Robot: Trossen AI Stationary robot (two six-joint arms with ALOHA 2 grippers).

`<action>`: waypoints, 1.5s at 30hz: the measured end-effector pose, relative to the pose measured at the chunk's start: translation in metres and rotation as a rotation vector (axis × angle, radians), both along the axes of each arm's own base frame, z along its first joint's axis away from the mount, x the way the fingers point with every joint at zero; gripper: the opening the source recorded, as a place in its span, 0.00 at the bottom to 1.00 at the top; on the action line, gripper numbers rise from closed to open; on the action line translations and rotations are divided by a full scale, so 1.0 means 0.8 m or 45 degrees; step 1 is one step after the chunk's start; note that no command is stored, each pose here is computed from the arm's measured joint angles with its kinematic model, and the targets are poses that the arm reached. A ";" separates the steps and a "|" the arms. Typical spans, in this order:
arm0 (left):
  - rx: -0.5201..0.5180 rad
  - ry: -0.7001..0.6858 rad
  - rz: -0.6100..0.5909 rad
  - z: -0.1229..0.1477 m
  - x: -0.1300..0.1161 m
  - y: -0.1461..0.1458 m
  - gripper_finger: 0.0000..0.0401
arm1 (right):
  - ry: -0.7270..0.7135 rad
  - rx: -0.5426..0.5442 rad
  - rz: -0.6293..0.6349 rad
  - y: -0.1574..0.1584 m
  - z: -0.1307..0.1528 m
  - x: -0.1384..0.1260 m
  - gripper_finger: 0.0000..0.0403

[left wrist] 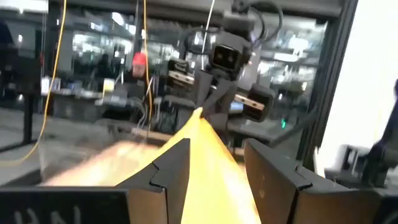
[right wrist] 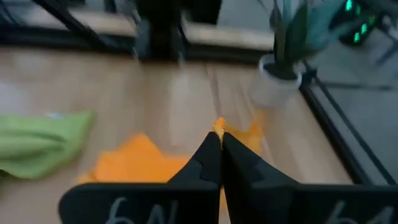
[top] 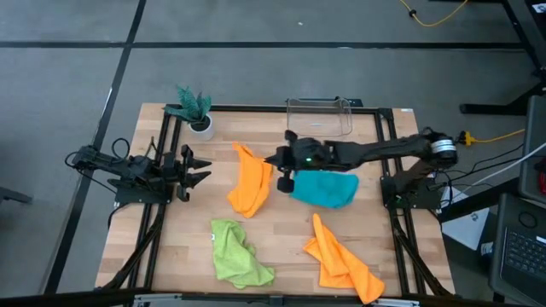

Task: Fold microfiber towels
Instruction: Fold the top orange microfiber towel

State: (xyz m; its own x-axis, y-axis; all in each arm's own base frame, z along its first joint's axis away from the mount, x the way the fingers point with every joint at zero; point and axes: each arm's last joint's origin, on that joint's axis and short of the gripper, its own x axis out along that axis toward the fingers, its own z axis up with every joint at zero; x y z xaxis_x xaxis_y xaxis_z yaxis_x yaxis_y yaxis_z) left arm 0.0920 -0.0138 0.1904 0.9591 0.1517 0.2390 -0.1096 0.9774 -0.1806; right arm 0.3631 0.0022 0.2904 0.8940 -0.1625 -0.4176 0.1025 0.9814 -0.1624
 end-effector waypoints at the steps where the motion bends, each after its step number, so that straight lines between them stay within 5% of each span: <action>1: 0.005 -0.038 -0.010 0.004 -0.001 0.000 0.36 | -0.013 -0.007 0.022 0.005 0.008 -0.006 0.01; 8: 0.161 -0.227 -0.068 0.023 -0.004 -0.003 0.36 | -0.094 0.043 0.230 0.034 0.037 -0.025 0.01; 20: 0.104 -0.047 -0.130 0.047 0.030 -0.013 0.36 | -0.095 0.045 0.247 0.039 0.033 -0.021 0.01; 33: 0.172 0.240 0.043 0.080 0.113 -0.025 0.36 | -0.149 0.038 0.250 0.039 0.038 -0.020 0.01; 45: 0.219 0.400 -0.040 0.070 0.186 -0.037 0.36 | -0.128 0.037 0.250 0.039 0.036 -0.020 0.02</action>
